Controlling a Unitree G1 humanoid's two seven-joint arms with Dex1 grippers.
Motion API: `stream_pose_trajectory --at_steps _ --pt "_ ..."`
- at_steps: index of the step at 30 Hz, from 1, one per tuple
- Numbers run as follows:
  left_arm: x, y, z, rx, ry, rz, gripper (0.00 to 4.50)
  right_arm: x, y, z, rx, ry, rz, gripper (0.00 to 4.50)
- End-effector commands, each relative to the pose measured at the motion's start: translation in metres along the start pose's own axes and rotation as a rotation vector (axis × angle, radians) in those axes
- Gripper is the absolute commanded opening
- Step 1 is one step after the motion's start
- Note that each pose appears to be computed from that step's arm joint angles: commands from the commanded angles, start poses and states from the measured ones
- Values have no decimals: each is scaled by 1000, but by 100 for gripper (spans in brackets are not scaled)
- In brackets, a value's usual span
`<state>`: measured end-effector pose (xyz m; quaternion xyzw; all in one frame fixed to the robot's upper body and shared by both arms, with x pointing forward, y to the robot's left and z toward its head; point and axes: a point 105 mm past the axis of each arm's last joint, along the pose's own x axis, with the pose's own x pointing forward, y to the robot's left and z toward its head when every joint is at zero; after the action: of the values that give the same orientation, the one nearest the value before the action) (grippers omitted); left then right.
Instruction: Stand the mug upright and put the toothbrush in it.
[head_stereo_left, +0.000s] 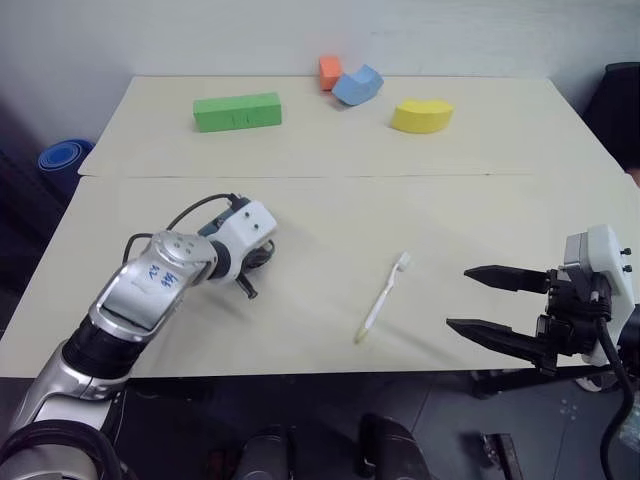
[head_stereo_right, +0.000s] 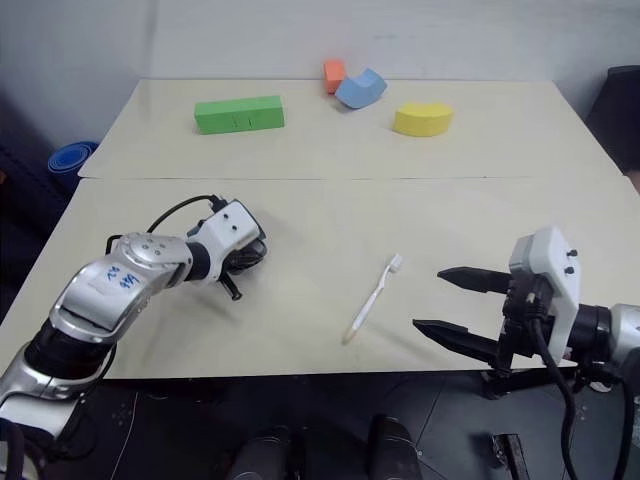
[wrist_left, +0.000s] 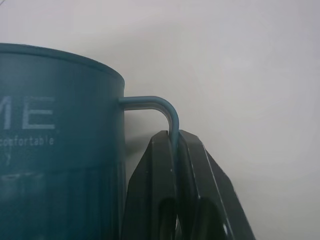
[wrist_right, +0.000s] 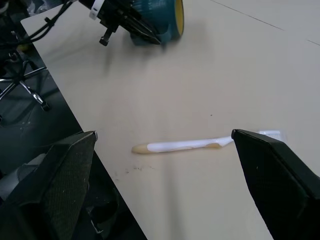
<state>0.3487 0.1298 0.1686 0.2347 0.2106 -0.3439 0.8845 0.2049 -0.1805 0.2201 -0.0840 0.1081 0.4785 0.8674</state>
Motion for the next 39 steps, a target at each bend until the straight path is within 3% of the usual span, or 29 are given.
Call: stream_pose_trajectory --at_steps 1,5,8,13,17,26,31,39 --pt "-11 10 43 38 -175 -13 4 -5 0 13 -69 -19 -17 450" --pt "-17 5 87 8 -408 -84 4 -5 0 12 -68 -24 -28 450" --pt "-15 -17 114 -54 -599 -205 4 -5 1 11 -64 -28 -34 450" --pt "-3 -61 121 -182 -860 -414 4 -3 2 10 -59 -33 -50 450" --pt "17 -75 106 -328 -876 -495 4 -5 5 11 -45 -27 -53 450" --pt "34 -88 57 -299 -779 -471 4 -9 2 16 -24 -35 -74 450" --pt "42 -92 46 -281 -772 -445 4 -9 -1 16 -17 -34 -74 450" --pt "38 -94 45 -284 -792 -436 209 -7 -9 17 -12 -27 -71 450"
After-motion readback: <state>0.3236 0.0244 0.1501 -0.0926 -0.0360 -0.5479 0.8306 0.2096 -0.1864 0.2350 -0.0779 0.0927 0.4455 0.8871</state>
